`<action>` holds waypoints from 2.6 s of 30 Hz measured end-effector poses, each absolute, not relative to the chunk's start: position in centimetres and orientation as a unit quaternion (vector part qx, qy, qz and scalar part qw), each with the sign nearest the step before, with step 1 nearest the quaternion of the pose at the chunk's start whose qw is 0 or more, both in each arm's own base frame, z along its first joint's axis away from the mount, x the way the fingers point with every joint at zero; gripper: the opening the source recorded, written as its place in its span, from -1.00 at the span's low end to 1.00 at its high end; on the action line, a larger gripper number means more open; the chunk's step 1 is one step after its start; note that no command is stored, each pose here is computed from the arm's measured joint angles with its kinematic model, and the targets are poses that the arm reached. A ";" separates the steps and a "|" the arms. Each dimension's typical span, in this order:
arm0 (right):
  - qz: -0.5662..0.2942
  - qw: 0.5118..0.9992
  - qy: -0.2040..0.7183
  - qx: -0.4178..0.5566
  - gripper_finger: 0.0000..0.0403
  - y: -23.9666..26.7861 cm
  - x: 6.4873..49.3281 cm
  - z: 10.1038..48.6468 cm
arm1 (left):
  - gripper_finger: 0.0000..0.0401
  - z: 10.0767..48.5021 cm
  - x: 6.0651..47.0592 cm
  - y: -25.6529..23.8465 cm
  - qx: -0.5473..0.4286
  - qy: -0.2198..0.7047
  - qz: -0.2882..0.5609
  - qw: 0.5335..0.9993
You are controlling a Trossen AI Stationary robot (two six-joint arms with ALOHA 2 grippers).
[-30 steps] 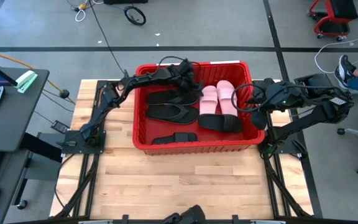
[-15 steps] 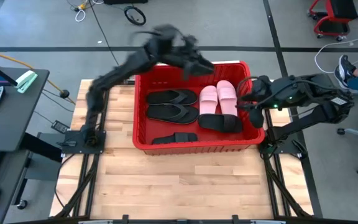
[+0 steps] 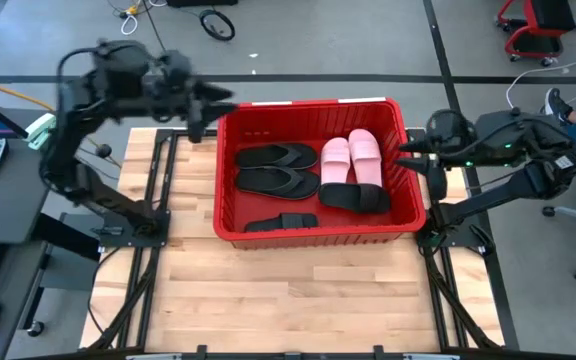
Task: Pick and place slides into bin
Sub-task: Return to Home Position
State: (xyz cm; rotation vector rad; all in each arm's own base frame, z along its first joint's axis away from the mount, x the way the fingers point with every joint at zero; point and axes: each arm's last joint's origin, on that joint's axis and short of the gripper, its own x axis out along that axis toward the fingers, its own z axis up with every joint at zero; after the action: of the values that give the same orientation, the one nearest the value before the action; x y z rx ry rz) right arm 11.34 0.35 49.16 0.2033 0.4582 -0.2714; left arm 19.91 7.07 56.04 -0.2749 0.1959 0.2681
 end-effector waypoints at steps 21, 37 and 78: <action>-0.144 0.974 0.160 0.073 -0.18 -0.7 3.5 47.0 | -0.03 54.7 11.0 4.3 -0.126 0.173 0.322 0.922; -0.070 0.990 0.039 0.116 -0.18 -0.1 5.1 34.4 | -0.04 41.6 11.4 3.8 -0.148 0.000 0.244 0.958; -0.045 0.995 -0.032 0.088 -0.18 0.0 5.4 26.2 | -0.04 18.8 10.4 3.4 -0.219 -0.158 0.216 0.938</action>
State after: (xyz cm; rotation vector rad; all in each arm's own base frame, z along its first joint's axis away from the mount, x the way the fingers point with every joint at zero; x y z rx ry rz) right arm 5.35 -0.01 26.19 0.1773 -0.0647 -0.0909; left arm 10.39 3.43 18.85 -0.4477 -0.3220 0.4416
